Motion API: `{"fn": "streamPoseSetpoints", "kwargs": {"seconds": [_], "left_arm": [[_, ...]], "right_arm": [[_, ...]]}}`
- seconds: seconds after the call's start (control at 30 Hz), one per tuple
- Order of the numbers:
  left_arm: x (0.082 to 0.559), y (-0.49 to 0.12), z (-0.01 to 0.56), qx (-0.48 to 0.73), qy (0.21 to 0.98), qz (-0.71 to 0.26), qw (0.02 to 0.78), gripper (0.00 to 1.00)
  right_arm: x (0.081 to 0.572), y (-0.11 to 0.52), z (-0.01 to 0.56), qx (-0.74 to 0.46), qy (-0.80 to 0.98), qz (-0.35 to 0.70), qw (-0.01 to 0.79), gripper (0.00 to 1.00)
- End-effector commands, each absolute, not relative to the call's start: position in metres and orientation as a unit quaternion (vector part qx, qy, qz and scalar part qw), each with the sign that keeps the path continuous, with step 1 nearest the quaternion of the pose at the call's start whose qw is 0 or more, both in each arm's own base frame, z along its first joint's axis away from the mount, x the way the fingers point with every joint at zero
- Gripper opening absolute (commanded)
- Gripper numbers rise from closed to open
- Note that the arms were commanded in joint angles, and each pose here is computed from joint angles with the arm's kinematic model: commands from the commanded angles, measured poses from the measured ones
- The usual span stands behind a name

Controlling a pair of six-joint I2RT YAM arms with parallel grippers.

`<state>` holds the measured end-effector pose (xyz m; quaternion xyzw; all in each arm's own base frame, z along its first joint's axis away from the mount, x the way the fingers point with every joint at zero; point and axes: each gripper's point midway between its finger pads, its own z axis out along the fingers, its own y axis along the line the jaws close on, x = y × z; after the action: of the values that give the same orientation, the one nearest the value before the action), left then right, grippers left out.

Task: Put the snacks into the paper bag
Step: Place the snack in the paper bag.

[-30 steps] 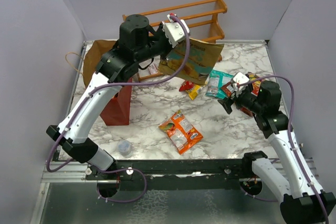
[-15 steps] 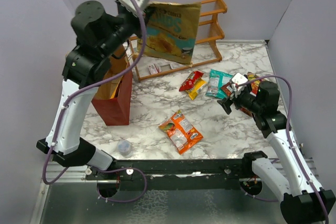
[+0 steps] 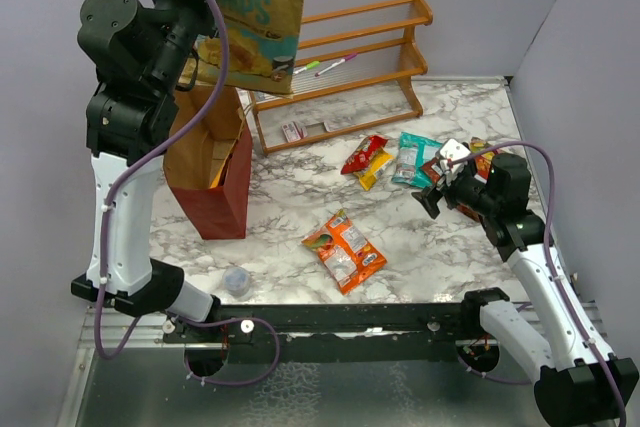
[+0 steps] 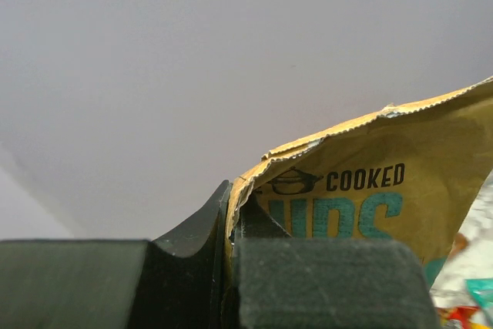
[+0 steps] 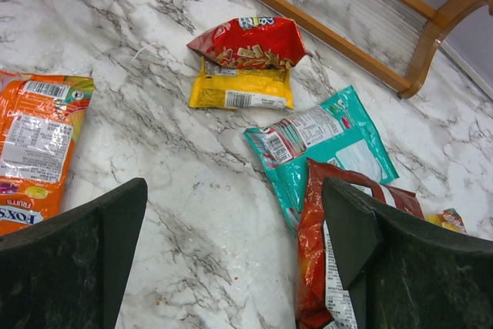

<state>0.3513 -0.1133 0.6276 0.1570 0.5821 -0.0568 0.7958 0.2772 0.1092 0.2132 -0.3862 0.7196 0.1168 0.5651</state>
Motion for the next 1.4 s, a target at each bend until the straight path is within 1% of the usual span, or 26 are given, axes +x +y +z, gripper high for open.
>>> {"fn": "streamPoseSetpoints", "kwargs": {"seconds": [0.0, 0.3, 0.43, 0.6, 0.97, 1.2, 1.37], "left_arm": [[0.34, -0.063, 0.655, 0.094, 0.552, 0.038, 0.828, 0.0], [0.337, -0.016, 0.641, 0.074, 0.56, 0.174, 0.806, 0.0], [0.334, -0.003, 0.623, 0.086, 0.577, 0.226, 0.78, 0.0], [0.336, 0.007, 0.591, 0.106, 0.61, 0.263, 0.74, 0.0], [0.337, 0.018, 0.554, 0.131, 0.643, 0.301, 0.692, 0.0], [0.35, 0.01, 0.525, 0.184, 0.691, 0.295, 0.634, 0.0], [0.353, 0.005, 0.517, 0.2, 0.718, 0.279, 0.606, 0.0]], "right_arm": [[0.277, 0.114, 0.217, -0.393, 0.709, 0.127, 0.572, 0.95], [0.276, 0.116, 0.215, -0.397, 0.709, 0.135, 0.567, 0.95], [0.274, 0.118, 0.216, -0.4, 0.707, 0.14, 0.566, 0.95], [0.272, 0.119, 0.218, -0.405, 0.702, 0.141, 0.568, 0.95], [0.265, 0.125, 0.215, -0.413, 0.699, 0.161, 0.561, 0.95], [0.262, 0.128, 0.212, -0.421, 0.696, 0.174, 0.555, 0.95], [0.262, 0.128, 0.212, -0.421, 0.696, 0.174, 0.555, 0.95]]}}
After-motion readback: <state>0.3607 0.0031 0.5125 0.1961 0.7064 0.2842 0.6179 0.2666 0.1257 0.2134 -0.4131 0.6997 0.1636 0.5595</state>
